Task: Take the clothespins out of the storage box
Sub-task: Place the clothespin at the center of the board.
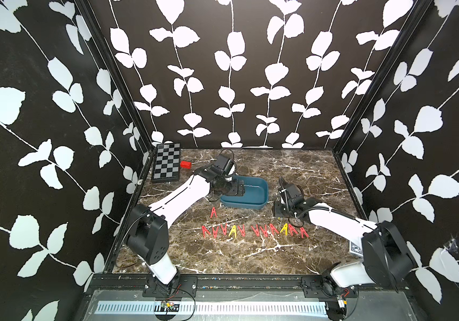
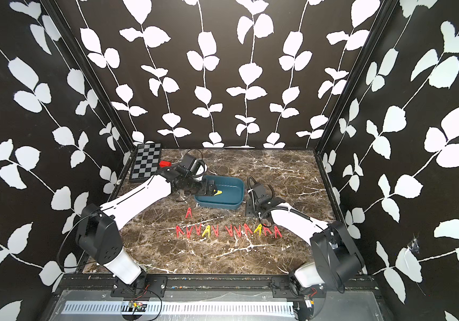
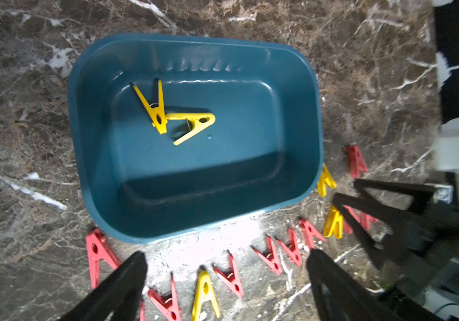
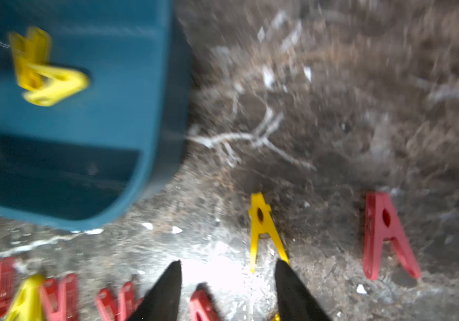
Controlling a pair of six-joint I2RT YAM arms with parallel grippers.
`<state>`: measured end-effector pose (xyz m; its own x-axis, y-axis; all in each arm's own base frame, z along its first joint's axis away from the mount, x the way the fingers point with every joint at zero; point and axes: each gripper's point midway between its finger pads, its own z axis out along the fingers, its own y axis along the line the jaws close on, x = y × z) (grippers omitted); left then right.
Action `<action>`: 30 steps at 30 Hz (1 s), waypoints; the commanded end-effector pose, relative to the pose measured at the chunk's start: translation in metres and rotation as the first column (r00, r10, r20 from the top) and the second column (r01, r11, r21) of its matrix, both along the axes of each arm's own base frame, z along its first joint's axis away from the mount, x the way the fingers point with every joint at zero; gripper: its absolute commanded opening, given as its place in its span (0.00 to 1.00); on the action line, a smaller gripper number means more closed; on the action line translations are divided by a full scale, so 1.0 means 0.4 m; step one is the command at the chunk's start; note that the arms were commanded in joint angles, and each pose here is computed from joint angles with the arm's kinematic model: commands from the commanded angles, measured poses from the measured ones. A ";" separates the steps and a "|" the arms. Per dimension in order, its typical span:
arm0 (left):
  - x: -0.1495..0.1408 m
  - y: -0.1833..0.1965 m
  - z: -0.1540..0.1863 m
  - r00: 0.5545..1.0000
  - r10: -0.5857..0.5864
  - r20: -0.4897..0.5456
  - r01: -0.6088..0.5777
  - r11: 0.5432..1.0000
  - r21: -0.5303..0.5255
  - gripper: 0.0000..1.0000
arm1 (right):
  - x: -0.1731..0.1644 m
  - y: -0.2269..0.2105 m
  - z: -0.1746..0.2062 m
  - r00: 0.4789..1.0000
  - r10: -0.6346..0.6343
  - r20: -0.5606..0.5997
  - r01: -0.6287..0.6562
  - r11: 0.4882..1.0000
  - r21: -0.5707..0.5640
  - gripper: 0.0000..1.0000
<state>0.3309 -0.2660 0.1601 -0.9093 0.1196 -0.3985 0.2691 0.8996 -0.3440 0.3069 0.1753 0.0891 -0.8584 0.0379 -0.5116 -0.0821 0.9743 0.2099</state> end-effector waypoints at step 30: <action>0.216 0.074 -0.204 0.977 0.186 -0.104 -0.143 0.935 0.325 0.32 | 0.112 0.128 0.254 0.971 0.138 0.194 -0.169 0.974 0.152 0.99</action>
